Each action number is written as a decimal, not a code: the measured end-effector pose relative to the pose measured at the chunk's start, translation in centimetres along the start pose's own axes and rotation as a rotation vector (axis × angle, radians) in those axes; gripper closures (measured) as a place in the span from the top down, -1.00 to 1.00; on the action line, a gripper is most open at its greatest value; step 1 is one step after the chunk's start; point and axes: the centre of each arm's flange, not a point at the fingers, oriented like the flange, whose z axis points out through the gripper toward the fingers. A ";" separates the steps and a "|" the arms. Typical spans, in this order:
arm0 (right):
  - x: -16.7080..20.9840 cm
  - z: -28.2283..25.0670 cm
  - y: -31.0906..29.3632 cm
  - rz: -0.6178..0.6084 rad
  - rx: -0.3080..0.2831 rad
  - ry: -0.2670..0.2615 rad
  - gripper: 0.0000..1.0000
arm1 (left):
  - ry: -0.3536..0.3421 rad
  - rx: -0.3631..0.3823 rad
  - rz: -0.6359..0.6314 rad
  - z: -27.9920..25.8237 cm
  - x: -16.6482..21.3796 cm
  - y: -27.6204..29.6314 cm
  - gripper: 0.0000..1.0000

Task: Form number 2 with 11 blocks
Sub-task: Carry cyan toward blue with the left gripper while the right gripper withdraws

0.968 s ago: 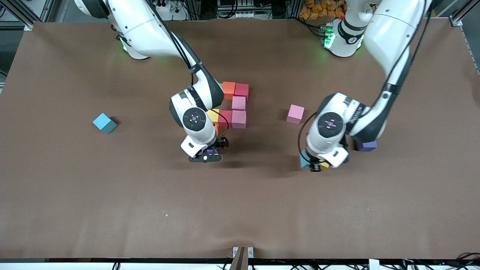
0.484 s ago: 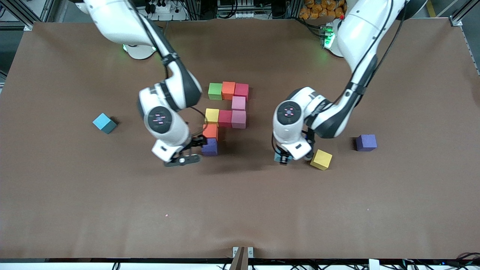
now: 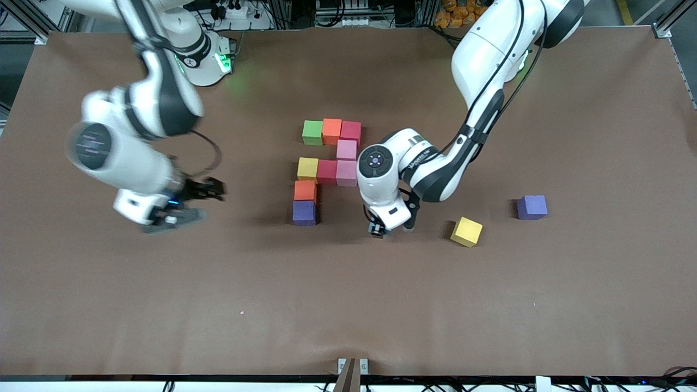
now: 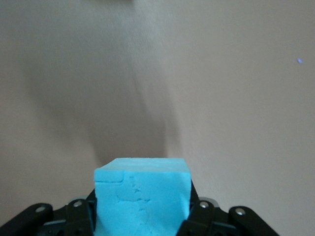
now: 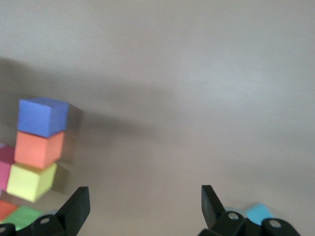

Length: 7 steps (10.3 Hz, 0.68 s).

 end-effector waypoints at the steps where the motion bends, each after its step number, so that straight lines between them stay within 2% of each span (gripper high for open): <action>1: -1.4 -2.9 3.0 0.021 0.006 0.021 1.00 | -0.022 -0.005 -0.009 -0.7 -0.9 0.2 0.24; 3: -4.8 -8.5 7.2 0.068 0.014 0.066 1.00 | -0.052 -0.009 -0.065 -1.5 -2.5 0.3 0.24; 5: -8.3 -12.4 9.0 0.095 0.001 0.048 1.00 | -0.063 -0.012 -0.149 -1.4 -4.2 0.1 0.24; 7: -11.0 -16.2 10.5 0.126 -0.010 0.004 1.00 | -0.077 -0.020 -0.252 -1.3 -5.1 0.1 0.24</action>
